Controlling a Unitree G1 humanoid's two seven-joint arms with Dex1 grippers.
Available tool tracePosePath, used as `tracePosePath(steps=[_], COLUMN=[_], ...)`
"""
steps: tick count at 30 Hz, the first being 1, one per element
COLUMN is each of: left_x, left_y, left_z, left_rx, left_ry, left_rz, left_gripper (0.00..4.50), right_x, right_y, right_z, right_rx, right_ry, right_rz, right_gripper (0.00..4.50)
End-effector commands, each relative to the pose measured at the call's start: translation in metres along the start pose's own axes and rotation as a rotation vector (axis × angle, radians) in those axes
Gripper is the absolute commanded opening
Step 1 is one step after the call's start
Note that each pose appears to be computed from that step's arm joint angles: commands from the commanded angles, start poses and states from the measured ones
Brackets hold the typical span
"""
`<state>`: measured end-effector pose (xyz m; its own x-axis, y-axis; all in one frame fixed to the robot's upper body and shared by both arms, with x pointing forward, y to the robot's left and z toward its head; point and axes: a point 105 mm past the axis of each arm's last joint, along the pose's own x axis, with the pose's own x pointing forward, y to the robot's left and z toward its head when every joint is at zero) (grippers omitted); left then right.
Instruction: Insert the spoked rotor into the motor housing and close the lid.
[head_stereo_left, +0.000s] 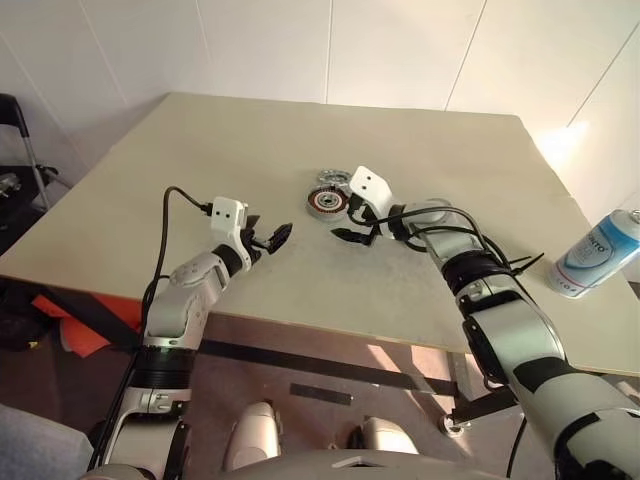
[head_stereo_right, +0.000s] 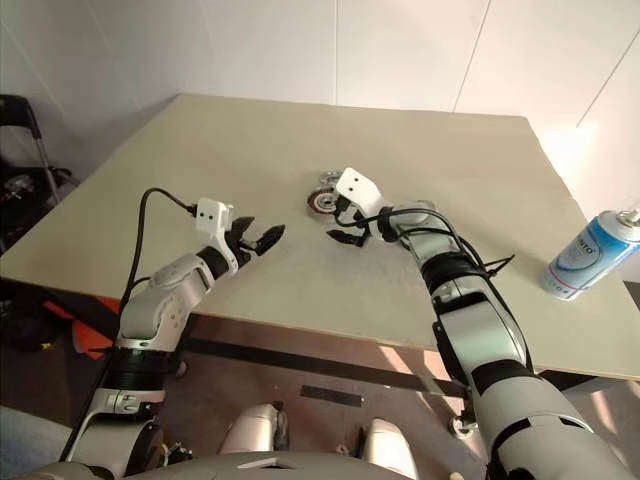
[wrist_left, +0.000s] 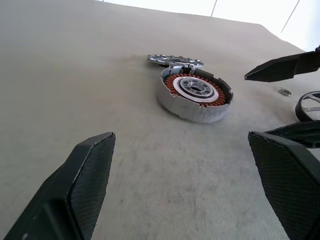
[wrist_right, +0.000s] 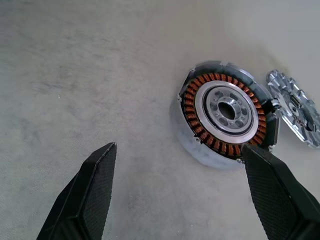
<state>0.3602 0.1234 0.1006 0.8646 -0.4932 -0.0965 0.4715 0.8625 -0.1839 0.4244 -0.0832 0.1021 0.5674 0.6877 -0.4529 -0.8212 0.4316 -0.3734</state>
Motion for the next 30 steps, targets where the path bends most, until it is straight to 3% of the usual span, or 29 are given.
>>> tracePosePath(steps=[1, 14, 24, 30], left_x=[-0.003, -0.007, -0.006, -0.004], left_y=[-0.004, -0.008, -0.006, -0.008], left_z=[0.015, 0.004, 0.004, 0.001], left_rx=[0.039, 0.021, 0.027, 0.027], left_ry=[-0.062, -0.05, -0.043, -0.033], left_rz=[0.005, 0.039, 0.046, 0.037], left_gripper=[4.49, 4.49, 4.49, 4.49], right_x=[0.003, 0.014, 0.019, 0.026], right_y=[-0.01, -0.016, -0.013, -0.011], right_z=[0.02, 0.003, 0.006, 0.029], right_rx=[-0.078, -0.085, -0.077, -0.064], right_ry=[-0.009, 0.139, 0.131, 0.058], right_rz=[-0.024, -0.11, -0.116, -0.119], right_gripper=[4.5, 4.5, 4.5, 4.5])
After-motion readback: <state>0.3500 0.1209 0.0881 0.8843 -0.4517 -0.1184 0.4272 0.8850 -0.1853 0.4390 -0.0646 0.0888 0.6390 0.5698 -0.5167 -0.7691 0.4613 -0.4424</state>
